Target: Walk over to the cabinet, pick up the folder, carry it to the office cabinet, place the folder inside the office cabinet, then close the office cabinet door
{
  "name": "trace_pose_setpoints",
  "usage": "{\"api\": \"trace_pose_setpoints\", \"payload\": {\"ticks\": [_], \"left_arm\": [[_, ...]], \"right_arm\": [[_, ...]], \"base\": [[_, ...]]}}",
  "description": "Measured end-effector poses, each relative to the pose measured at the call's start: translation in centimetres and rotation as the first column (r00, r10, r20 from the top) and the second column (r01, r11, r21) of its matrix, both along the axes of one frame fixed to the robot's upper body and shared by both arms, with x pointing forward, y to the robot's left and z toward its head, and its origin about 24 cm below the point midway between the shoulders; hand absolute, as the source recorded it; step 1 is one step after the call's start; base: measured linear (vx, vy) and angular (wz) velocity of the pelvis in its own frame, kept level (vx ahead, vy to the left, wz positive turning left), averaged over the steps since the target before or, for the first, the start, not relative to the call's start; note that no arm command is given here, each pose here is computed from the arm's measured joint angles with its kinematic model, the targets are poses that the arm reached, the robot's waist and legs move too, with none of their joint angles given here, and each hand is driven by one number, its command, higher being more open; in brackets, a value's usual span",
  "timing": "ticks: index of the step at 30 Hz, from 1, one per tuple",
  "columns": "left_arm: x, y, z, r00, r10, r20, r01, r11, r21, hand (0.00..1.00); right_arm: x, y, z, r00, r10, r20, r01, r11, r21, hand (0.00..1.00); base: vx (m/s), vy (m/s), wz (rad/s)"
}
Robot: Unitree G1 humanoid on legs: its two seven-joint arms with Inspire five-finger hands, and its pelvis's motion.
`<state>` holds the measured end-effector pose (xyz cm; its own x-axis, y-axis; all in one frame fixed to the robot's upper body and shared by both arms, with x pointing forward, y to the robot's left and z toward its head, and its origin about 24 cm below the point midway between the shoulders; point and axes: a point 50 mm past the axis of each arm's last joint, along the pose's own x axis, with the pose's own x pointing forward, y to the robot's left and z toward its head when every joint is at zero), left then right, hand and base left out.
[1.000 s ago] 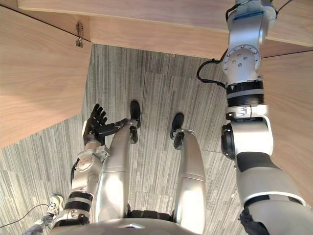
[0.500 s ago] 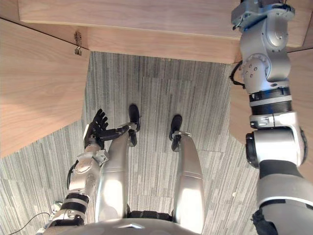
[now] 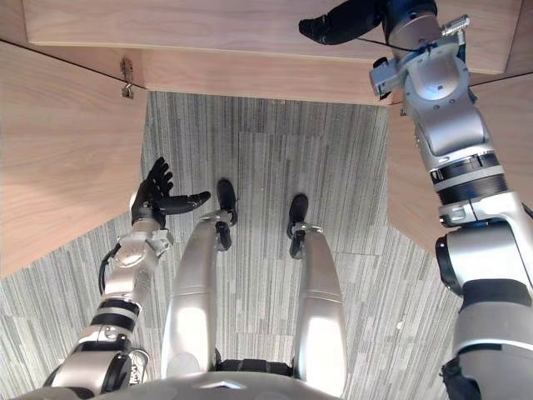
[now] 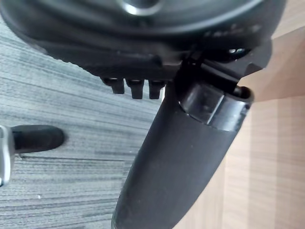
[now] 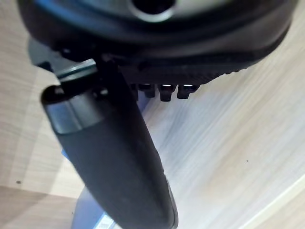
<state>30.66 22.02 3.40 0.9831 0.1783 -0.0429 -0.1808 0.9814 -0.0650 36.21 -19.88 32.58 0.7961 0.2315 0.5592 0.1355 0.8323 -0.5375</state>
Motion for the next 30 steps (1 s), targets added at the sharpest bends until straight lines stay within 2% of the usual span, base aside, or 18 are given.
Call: {"api": "trace_pose_setpoints", "payload": {"ticks": [7,12,18,23,27,30], "left_arm": [[0.1,0.2,0.2,1.000,0.007,0.000,-0.007,1.000,-0.003,1.00],[-0.3,0.7,0.3,1.000,0.024,0.014,-0.024,1.000,-0.007,1.00],[-1.6,0.7,-0.5,1.000,0.013,0.002,-0.013,1.000,-0.003,1.00],[-2.8,0.2,-2.0,0.999,0.014,-0.042,-0.016,0.999,-0.031,1.00],[-2.8,-1.3,-2.6,0.999,0.015,-0.052,-0.019,0.997,-0.071,1.00],[-2.6,-2.4,-2.5,0.999,0.010,-0.047,-0.014,0.996,-0.087,1.00]], "right_arm": [[-1.5,0.0,-2.0,0.998,-0.049,0.035,0.055,0.976,-0.210,1.00],[-2.5,0.3,-4.2,1.000,-0.009,0.000,0.009,0.974,-0.225,1.00],[-3.5,-0.7,-6.3,0.978,0.164,-0.130,-0.167,0.986,-0.014,1.00],[-4.6,-0.4,-7.9,0.942,0.301,-0.145,-0.276,0.946,0.170,1.00],[-6.3,0.1,-7.7,0.938,0.340,0.063,-0.334,0.844,0.419,1.00],[-7.7,0.1,-5.9,0.929,0.240,0.280,-0.360,0.755,0.547,1.00]], "base": [[0.04,-0.005,-0.04],[0.01,-0.002,0.00],[0.00,0.000,0.00],[0.01,-0.001,0.00],[0.00,0.000,0.00],[0.01,0.001,-0.01]]}}
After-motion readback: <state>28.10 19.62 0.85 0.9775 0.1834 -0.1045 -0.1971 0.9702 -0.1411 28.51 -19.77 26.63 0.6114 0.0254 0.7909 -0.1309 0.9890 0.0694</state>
